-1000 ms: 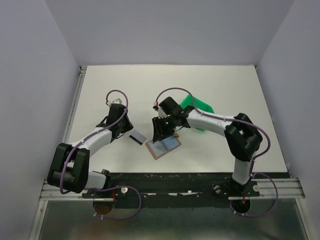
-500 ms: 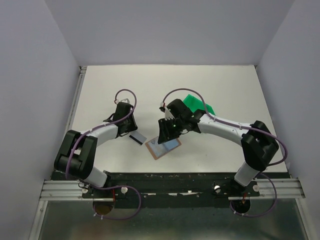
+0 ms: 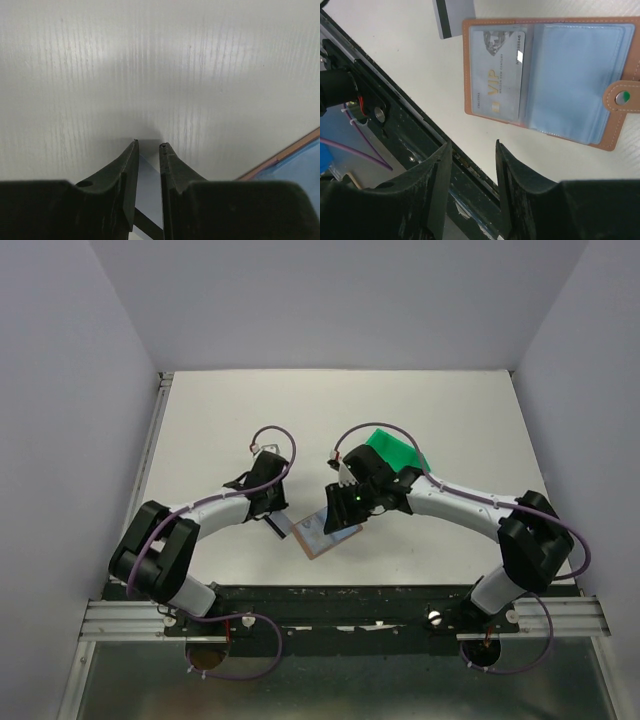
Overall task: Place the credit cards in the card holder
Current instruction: Move the credit card to the corner of the board.
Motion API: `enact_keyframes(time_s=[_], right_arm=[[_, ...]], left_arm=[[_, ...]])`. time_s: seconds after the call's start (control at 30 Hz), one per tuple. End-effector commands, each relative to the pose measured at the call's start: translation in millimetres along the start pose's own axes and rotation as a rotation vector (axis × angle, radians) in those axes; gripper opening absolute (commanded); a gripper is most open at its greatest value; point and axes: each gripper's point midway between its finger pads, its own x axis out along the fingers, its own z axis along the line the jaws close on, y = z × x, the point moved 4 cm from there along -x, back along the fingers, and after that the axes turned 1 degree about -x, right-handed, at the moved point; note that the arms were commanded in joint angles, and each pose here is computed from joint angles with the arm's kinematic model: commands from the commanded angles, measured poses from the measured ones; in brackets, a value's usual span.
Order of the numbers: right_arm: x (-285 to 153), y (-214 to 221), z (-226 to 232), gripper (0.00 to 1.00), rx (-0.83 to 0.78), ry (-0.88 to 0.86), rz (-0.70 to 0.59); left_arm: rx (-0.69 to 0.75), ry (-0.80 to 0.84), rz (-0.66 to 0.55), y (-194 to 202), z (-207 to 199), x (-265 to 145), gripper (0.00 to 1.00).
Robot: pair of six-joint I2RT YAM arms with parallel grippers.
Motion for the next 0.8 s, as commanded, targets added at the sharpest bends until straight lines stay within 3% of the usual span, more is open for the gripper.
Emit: enact_keyframes(time_s=[0.0,0.77], right_arm=[[-8,0,0,0.48,0.001,0.004,-0.044],[-24,24,0,0.49,0.04,-0.034,-0.073]], left_arm=[[0.052,-0.124,0.132,44,10,-14,0.29],[-0.045,-0.14,0.224,144,23,-70,0.24]])
